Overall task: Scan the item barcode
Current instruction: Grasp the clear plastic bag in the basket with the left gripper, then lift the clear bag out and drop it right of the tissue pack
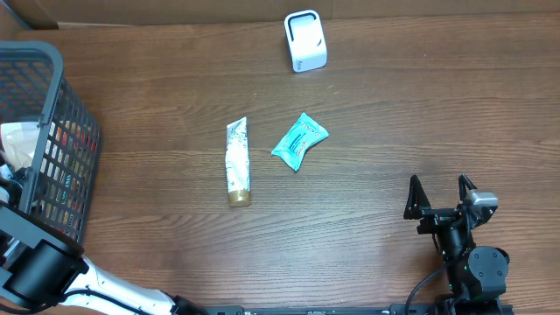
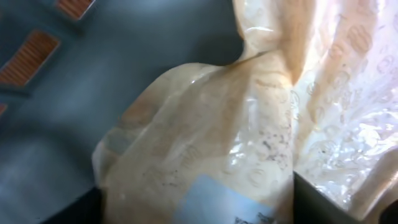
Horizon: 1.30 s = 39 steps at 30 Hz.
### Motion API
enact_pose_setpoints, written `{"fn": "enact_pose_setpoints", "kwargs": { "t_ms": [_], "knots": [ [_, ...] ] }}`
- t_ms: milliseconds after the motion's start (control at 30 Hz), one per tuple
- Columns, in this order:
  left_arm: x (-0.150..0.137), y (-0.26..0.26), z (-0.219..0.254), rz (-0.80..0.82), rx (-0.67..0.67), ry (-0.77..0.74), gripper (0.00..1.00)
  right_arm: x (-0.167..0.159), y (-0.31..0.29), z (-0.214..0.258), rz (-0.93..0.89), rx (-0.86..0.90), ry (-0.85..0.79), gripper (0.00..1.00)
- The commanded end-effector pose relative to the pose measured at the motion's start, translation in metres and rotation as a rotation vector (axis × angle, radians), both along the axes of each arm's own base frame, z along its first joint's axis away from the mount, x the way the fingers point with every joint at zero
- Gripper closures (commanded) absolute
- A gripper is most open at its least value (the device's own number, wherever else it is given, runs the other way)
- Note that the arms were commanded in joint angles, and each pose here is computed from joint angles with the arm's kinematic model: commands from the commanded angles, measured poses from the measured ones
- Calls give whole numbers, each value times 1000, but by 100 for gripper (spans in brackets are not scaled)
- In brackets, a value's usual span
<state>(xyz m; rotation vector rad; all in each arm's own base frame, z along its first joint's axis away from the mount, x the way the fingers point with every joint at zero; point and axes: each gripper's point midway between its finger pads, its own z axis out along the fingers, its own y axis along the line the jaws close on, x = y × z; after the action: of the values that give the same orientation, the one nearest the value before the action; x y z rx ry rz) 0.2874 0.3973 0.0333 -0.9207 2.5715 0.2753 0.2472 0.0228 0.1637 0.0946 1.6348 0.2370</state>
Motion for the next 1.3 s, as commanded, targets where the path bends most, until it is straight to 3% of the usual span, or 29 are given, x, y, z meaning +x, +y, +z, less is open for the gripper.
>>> {"fn": "enact_pose_setpoints", "kwargs": {
  "t_ms": [0, 233, 433, 533, 733, 1000, 1267],
  "knots": [
    [-10, -25, -34, -42, -88, 65, 55, 0, 1, -3, 2, -4, 2, 0],
    [-7, -20, -27, 5, -88, 39, 62, 0, 1, -3, 2, -4, 2, 0],
    [32, -21, 17, -36, -154, -133, 76, 0, 1, -3, 2, -4, 3, 0],
    [48, -17, 57, -20, -177, -200, 83, 0, 1, -3, 2, -4, 3, 0],
    [72, -14, 142, -29, -193, -347, 84, 0, 1, -3, 2, -4, 2, 0],
    [105, -59, 276, -233, -243, -639, 82, 0, 1, -3, 2, -4, 2, 0],
    [98, -117, 385, -389, -142, -792, 82, 0, 1, -3, 2, -4, 2, 0]
  ]
}}
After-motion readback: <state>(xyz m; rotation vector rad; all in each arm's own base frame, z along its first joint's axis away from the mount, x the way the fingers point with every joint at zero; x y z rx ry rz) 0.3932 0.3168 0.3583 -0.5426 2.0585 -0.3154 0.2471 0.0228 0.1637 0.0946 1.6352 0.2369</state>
